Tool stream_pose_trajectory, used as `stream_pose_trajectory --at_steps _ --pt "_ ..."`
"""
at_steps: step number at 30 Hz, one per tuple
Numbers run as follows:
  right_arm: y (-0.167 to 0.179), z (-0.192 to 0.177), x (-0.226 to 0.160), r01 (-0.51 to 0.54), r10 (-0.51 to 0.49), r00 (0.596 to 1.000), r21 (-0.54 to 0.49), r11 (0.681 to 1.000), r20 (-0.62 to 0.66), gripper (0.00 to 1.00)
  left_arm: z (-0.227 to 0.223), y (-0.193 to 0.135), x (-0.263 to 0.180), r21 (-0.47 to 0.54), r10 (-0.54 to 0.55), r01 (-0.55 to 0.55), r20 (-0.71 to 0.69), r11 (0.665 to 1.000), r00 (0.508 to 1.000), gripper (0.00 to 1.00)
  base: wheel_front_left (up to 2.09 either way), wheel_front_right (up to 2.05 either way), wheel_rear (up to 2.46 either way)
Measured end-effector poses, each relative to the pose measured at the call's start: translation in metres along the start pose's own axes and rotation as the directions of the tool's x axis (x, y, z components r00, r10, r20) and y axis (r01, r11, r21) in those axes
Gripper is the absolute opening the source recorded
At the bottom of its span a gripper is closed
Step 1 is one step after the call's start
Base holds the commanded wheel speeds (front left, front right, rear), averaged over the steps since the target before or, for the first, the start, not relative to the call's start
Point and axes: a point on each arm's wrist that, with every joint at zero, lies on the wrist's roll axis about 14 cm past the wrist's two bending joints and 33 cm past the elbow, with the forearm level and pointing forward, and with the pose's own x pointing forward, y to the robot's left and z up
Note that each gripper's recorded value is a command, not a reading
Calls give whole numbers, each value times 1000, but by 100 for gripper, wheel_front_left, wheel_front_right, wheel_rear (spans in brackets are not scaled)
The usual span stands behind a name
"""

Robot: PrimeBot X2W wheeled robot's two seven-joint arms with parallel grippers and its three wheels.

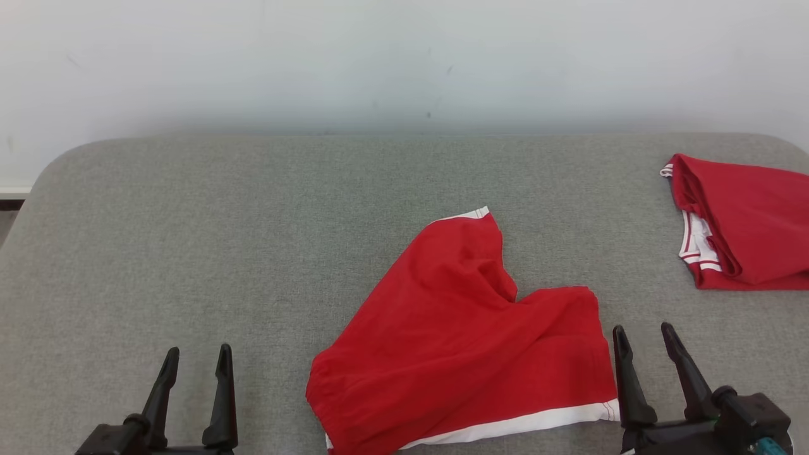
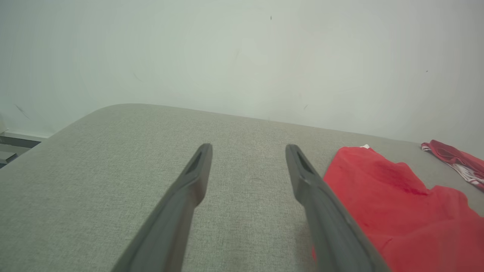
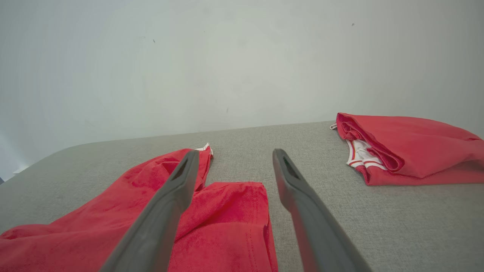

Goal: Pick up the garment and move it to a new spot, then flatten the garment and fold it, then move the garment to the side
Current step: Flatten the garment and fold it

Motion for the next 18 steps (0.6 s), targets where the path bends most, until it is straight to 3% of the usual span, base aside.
stream_pose_trajectory --at_steps 13,18 --pt "-1 2 -7 7 -7 1000 -1 1000 5 100 3 -27 22 47 -124 124 5 991 992 100 0 0 0" --pt "-6 -4 -9 26 -26 1000 1 1000 -15 100 -13 -36 36 47 -179 181 -53 982 982 100 0 0 0"
